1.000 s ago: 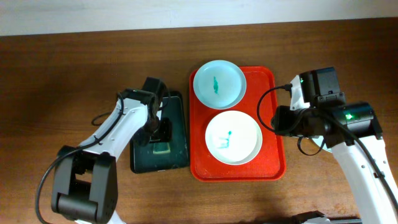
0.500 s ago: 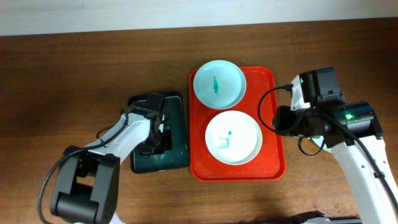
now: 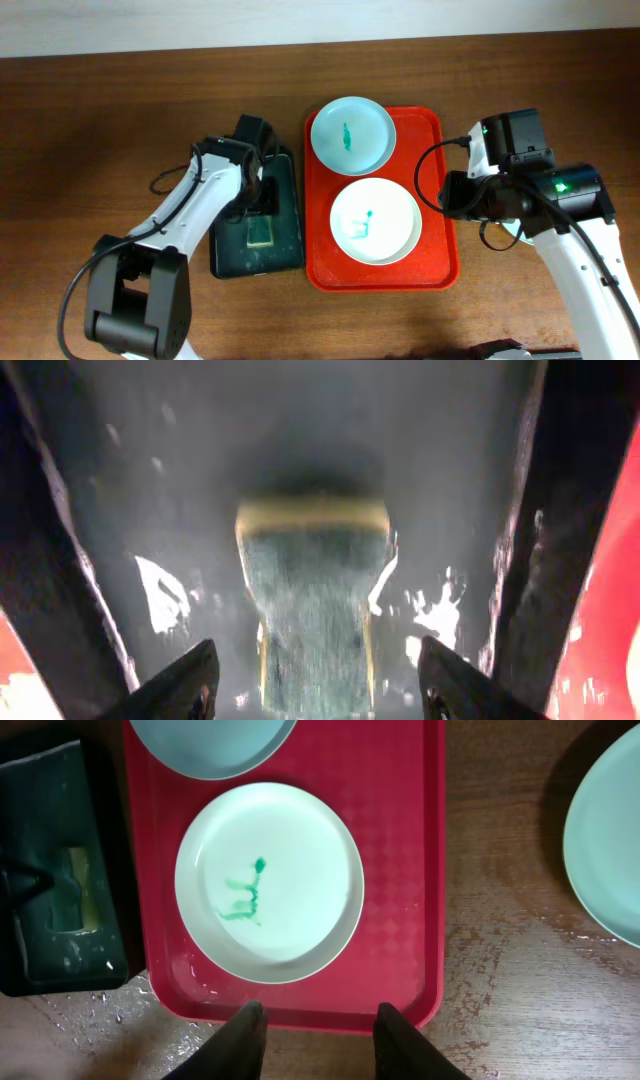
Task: Clean dirty plates on tray and stack at the side
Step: 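Grasp the sponge again with left gripper from the green tray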
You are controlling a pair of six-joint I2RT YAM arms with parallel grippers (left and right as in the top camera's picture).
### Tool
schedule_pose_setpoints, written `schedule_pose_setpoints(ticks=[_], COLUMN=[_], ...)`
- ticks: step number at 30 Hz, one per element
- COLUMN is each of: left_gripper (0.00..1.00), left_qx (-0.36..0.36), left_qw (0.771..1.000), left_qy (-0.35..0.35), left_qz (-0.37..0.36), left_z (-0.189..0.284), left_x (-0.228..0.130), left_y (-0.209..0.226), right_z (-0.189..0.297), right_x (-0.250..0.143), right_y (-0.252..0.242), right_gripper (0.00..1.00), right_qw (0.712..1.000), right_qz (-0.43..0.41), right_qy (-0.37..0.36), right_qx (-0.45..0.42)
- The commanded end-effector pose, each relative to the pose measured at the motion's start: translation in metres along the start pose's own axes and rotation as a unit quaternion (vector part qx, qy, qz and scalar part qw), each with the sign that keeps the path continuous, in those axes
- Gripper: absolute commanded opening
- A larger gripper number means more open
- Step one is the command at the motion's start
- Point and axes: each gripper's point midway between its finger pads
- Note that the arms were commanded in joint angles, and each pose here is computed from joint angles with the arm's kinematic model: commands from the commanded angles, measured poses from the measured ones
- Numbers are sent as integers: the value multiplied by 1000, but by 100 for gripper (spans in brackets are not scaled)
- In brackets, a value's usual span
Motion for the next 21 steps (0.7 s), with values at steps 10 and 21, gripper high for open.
schedule_pose_setpoints(ticks=[10,21], left_gripper=[0,70], left_qx=[5,11], left_qw=[1000,1000], left_qy=[-3,8], left_qz=[-2,-13], left_z=[-61,1], left_x=[-9,16], left_y=[6,3], right_z=[-1,0], right_x=[-2,-11], right_y=[-2,-3], right_gripper=[37,38], right_qw=[1000,1000], right_qz=[6,3], right_qy=[4,23], right_qx=[-7,-9])
Point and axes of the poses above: each gripper's point midway between its finger pads, its own z axis back along the fingers, its own y axis along the line the jaws close on, x = y × z, and after that the axes turned 10 degrees about z, right-handed
